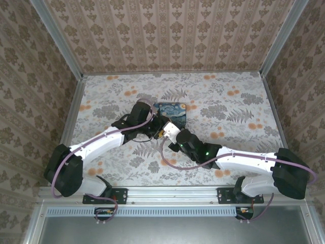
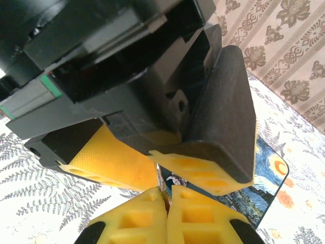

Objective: Unlock a padlock with a key

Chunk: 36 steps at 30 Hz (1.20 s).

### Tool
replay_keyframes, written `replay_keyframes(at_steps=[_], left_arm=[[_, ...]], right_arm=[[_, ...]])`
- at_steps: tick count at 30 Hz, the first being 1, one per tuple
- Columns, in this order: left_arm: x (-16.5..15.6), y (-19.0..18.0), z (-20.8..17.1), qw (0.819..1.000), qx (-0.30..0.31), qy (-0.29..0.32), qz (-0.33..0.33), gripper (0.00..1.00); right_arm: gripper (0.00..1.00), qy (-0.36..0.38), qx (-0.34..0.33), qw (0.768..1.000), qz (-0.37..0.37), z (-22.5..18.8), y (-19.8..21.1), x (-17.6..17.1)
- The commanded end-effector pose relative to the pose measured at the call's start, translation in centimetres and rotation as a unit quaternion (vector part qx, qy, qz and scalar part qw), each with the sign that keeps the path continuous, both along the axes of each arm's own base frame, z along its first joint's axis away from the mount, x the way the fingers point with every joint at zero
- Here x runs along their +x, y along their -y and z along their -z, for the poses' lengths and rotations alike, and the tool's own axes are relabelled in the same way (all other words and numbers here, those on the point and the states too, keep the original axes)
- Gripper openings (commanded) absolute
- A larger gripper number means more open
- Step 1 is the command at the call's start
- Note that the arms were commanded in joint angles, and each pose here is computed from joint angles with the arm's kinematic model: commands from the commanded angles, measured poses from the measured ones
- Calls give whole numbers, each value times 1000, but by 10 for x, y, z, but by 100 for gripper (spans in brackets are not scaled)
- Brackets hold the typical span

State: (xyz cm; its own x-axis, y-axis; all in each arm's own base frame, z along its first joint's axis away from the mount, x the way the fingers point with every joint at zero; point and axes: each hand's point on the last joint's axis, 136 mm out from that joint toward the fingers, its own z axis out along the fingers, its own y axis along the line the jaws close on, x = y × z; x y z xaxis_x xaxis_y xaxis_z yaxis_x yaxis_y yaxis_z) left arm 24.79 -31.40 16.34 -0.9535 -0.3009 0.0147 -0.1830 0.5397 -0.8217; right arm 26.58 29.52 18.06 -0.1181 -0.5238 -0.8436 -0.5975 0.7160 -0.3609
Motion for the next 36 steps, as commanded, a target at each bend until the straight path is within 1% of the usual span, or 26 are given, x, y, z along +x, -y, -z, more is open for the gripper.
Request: replay_keyframes(at_steps=[1,7,10,13,16,17,22,25,30,31,32,33,34,35,36], left_arm=[[7,8,-13,1000,-16,13,-5,46],[7,8,-12,1000,-16,14,-7,32],[7,7,-12,1000,-16,14,-8,28],[8,7,-12,1000,-16,15,-10,21],[9,7,-13,1000,-16,15,-10,18],[9,8,-12,1000,-16,15,-9,15],[9,7,-11,1000,-14,15,-10,8],[9,7,-10,1000,-12,16,-10,0],[10,8,-10,1000,-13,24,-7,0],[11,8,-10,1000,-12,26,-7,0],[11,8,-10,999,-12,31,-6,0],[14,8,-11,999,-12,41,-4,0],[16,7,-12,999,-10,51,-1,0],[21,4,-12,998,-6,65,-2,0],[25,2,-15,996,-9,86,1,0]], right_arm=[[0,29,-1,1000,12,-17,-3,6],[0,30,-7,999,10,-15,-5,6],[0,30,-8,999,9,-14,-7,5],[0,30,-10,999,8,-14,-8,5],[0,30,-11,999,8,-13,-10,5],[0,29,-12,999,8,-13,-10,6],[0,30,-11,999,8,-13,-12,6],[0,29,-12,999,8,-12,-12,6],[0,27,-9,1000,7,-14,-15,7],[3,26,-7,1000,8,-14,-15,7],[26,22,-2,1000,11,-16,-14,7],[46,13,8,1000,11,-18,-13,6],[53,4,23,1000,13,-22,-10,6],[57,-11,44,999,12,-26,-6,5],[58,-31,70,997,9,-30,-1,3]])
